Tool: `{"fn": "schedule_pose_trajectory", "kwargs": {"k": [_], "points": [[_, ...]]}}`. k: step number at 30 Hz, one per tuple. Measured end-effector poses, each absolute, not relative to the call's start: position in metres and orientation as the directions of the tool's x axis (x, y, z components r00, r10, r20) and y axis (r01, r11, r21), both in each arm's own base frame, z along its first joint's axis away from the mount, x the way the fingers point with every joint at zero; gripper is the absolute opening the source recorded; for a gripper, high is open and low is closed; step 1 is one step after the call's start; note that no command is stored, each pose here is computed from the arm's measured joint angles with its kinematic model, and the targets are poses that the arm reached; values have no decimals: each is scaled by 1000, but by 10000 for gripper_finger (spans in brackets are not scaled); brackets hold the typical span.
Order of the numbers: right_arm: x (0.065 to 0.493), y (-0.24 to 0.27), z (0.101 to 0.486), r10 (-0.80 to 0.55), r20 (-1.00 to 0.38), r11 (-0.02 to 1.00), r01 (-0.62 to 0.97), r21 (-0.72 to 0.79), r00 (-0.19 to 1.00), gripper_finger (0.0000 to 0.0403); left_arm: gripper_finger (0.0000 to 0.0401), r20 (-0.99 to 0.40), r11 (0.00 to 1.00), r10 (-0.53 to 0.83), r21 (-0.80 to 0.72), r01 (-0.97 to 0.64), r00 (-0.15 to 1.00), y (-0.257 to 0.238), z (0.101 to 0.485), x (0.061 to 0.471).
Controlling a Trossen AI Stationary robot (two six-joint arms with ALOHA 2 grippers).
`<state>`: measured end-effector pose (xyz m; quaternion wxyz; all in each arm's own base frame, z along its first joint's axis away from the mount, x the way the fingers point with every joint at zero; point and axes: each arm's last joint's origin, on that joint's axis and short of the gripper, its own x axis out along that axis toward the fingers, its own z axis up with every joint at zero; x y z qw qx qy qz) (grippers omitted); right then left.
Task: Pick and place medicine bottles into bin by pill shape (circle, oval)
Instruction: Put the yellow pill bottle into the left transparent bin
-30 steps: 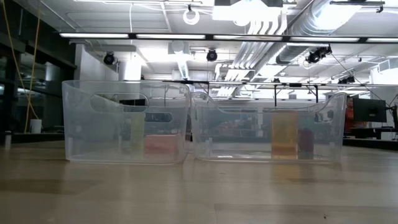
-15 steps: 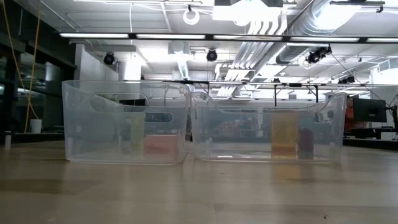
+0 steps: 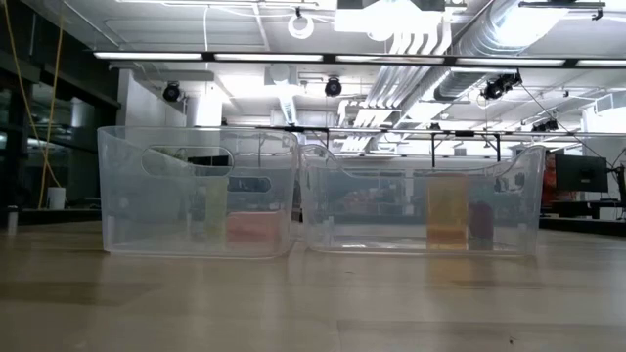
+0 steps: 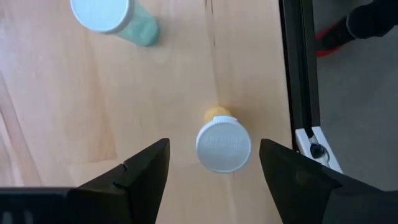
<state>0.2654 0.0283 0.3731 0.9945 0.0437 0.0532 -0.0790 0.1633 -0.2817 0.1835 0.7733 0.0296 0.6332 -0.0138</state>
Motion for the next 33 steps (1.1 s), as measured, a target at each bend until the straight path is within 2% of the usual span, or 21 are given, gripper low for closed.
{"fn": "schedule_pose_trajectory", "kwargs": {"k": [12, 23, 33], "points": [[265, 26, 373, -230, -110, 969, 238, 67, 967, 179, 234, -977, 998, 17, 30, 57, 212, -282, 184, 164], [265, 26, 373, -230, -110, 969, 238, 62, 967, 179, 181, -976, 998, 19, 32, 57, 215, -282, 184, 164], [265, 26, 371, -231, -130, 970, 239, 53, 964, 179, 168, -976, 998, 20, 33, 56, 216, -282, 184, 164]]}}
